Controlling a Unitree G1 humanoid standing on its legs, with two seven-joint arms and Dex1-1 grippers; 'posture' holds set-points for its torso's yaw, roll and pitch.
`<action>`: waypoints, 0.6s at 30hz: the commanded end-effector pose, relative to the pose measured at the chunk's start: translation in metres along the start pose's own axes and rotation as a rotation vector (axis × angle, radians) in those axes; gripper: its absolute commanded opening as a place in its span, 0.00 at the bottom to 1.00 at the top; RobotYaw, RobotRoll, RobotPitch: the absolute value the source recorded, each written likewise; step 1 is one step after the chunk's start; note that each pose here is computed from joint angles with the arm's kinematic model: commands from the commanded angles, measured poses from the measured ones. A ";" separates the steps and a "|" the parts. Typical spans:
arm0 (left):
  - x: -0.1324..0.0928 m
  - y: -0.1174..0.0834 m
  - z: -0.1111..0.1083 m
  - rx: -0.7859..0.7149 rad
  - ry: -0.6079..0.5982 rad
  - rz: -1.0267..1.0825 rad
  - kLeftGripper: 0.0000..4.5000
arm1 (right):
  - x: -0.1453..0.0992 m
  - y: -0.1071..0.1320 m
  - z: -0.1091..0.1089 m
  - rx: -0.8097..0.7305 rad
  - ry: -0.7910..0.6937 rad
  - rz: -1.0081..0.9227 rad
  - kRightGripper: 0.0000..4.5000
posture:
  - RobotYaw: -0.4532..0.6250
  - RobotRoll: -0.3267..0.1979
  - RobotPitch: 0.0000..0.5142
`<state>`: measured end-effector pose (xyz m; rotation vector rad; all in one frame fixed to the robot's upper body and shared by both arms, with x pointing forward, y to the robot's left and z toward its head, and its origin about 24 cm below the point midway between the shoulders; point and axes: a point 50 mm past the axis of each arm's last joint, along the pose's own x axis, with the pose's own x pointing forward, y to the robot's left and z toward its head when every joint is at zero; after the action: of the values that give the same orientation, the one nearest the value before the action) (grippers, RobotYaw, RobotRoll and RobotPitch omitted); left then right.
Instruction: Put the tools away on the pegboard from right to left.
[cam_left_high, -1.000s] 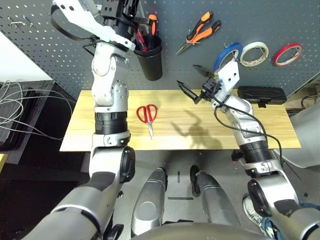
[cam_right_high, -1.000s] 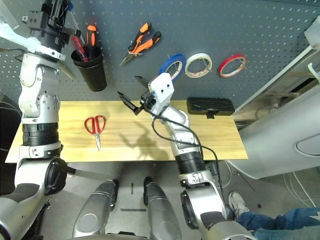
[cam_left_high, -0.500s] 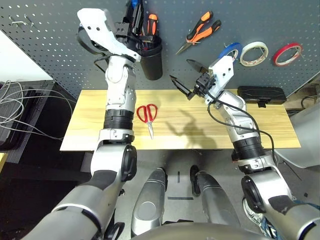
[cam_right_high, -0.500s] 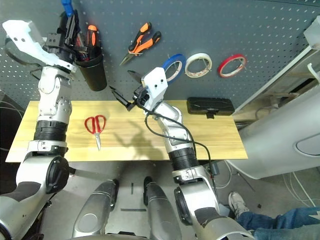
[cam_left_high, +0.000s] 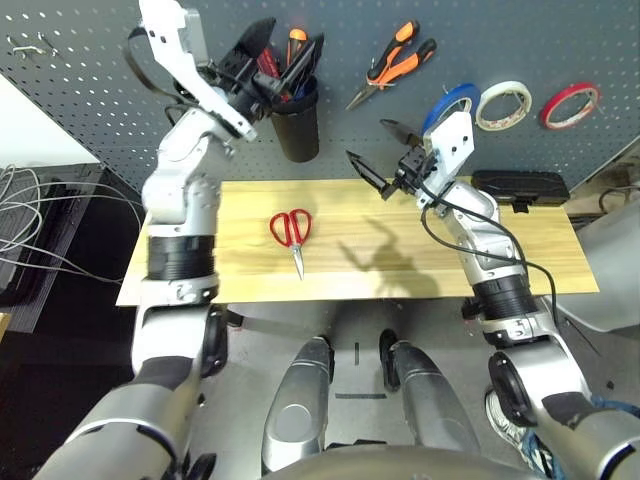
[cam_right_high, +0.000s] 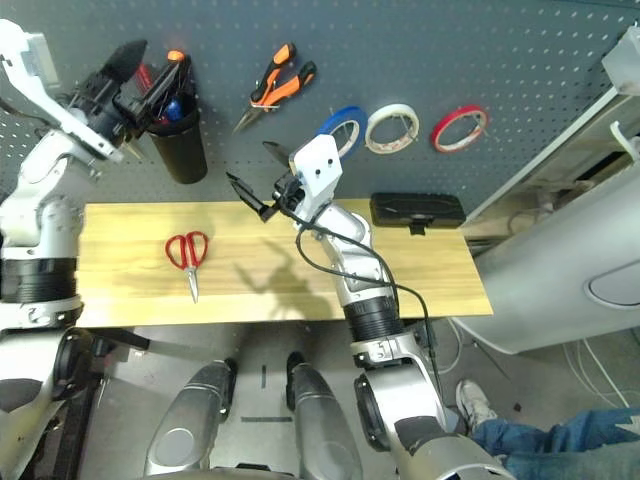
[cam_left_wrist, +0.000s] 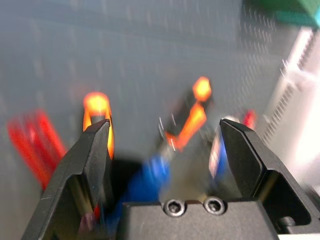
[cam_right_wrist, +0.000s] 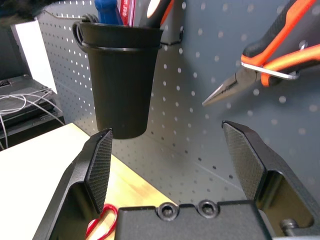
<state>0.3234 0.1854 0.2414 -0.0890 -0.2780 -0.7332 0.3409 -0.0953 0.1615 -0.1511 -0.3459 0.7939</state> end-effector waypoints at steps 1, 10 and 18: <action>-0.019 -0.006 -0.013 -0.030 0.124 -0.054 1.00 | -0.006 0.002 -0.006 0.009 0.026 0.008 1.00 | 0.55 0.62 0.48; -0.046 0.002 -0.051 -0.014 0.298 0.044 1.00 | -0.008 0.002 -0.015 0.016 0.062 0.005 1.00 | 0.55 0.62 0.49; -0.064 0.025 -0.095 0.063 0.505 0.244 1.00 | -0.020 0.003 -0.041 0.096 0.228 -0.022 1.00 | 0.54 0.62 0.50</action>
<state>0.3166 0.2239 0.1483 0.1020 0.1286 -0.5158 0.3422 -0.1051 0.1348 -0.1430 -0.1852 0.7691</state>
